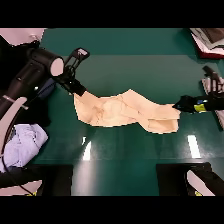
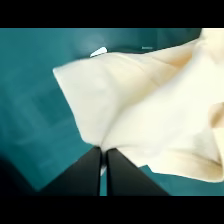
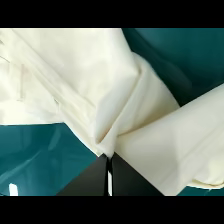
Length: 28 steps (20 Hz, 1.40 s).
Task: Fold the shirts.
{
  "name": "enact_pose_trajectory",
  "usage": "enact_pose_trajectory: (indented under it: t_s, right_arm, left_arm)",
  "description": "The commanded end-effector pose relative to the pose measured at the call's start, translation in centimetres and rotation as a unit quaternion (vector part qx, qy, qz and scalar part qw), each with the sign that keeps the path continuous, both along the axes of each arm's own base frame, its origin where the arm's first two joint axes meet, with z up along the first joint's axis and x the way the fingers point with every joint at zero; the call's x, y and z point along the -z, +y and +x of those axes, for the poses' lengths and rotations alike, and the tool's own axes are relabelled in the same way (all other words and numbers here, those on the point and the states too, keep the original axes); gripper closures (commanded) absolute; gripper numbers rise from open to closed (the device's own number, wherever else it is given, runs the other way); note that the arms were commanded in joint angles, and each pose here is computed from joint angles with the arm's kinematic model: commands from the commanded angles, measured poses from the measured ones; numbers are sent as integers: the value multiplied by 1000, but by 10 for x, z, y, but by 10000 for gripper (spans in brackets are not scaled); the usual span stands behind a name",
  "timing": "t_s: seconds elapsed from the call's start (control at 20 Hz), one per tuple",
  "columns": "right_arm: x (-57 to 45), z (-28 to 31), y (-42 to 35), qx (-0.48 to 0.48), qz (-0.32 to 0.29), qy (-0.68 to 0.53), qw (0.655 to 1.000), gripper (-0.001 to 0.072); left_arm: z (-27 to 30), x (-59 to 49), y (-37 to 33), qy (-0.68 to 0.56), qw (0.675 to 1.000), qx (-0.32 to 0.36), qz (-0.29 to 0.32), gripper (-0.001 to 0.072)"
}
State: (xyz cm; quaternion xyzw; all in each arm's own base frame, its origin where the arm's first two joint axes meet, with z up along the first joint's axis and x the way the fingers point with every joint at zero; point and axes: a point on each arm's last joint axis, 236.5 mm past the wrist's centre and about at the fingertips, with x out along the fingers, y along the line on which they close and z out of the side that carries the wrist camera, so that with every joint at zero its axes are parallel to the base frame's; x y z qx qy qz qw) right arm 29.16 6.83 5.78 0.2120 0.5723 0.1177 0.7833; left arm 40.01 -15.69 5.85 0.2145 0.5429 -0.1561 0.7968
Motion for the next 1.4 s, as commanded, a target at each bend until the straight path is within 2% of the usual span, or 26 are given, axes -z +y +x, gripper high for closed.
enact_pose_trajectory:
  t_s: [0.0, 0.05, 0.1, 0.15, 0.3, 0.4, 0.5, 0.75, 0.95, 1.2, 1.35]
  right_arm:
    - [19, 15, 4, -17, -5, 21, 1000, 699]
    - [17, 21, 4, -18, -5, 19, 1000, 699]
    - [15, 27, 3, -18, -6, 16, 1000, 699]
    - [12, 32, 2, -18, -6, 13, 1000, 699]
    - [10, 38, 1, -18, -7, 11, 1000, 700]
    - [11, 39, 1, -16, -9, 8, 1000, 699]
    - [10, 41, 0, -14, -9, 5, 1000, 699]
    - [10, 41, 0, -14, -9, 6, 1000, 699]
    - [11, 37, 2, -18, -7, 12, 1000, 699]
    - [12, 30, 4, -25, -5, 26, 999, 699]
    - [12, 29, 4, -26, -5, 28, 999, 699]
  left_arm:
    - [15, 20, 29, 25, 999, -42, 1, 610]
    - [18, 12, 42, 30, 997, -66, -13, 428]
    - [20, 4, 50, 36, 995, -88, -37, 295]
    - [21, -3, 53, 44, 991, -104, -67, 264]
    - [16, -23, 36, 71, 977, -105, -170, 264]
    - [9, -34, 11, 83, 968, -80, -222, 264]
    - [-4, -39, -26, 99, 960, -24, -260, 264]
    - [-25, 11, -96, 99, 956, 48, -271, 263]
    - [-30, 63, -127, 118, 954, 44, -272, 263]
    - [-33, 87, -163, 159, 928, 41, -333, 263]
    - [-35, 94, -163, 168, 928, 37, -331, 266]
